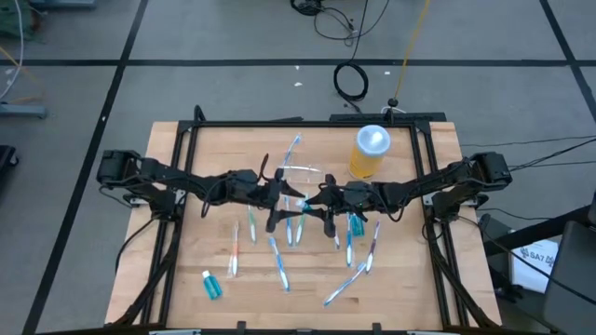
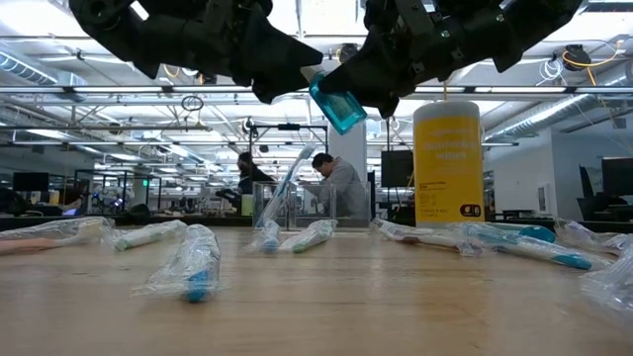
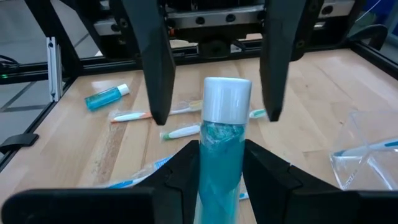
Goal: Pick & Place toothbrushing station
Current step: Put the blue mouthwash into the middle compartment of the transparent organizer
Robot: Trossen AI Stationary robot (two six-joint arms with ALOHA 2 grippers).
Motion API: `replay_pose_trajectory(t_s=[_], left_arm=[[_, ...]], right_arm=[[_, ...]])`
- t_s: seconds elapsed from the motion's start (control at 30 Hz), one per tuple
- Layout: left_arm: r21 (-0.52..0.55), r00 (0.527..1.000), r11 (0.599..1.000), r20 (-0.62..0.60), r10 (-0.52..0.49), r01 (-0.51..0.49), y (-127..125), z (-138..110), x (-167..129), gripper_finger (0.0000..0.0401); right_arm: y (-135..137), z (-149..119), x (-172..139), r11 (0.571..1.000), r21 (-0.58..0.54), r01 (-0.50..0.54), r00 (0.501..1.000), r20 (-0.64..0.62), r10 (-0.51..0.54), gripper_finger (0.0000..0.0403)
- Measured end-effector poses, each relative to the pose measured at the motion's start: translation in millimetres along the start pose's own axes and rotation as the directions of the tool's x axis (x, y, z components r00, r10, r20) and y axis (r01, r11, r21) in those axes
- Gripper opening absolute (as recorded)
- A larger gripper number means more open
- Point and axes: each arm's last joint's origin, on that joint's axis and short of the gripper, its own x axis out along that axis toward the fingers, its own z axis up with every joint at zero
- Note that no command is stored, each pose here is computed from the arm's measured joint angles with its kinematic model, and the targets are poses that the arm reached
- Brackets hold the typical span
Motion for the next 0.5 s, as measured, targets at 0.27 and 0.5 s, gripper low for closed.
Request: replay_pose_trajectory(t_s=[0.27, 0.5], left_arm=[[0.028, 1.0, 1.0, 0.0, -0.001, 0.001, -0.7, 0.0, 0.1, 0.025], [0.017, 1.0, 1.0, 0.005, -0.006, 0.006, -2.4, 0.6, 0.3, 0.025]], right_arm=[[0.2, 2.1, 0.0, 1.0, 0.002, -0.003, 1.0, 0.022, 0.002, 0.0102], [0.5, 4.2, -0.1, 1.0, -0.007, -0.006, 0.999, 0.043, 0.006, 0.0102]])
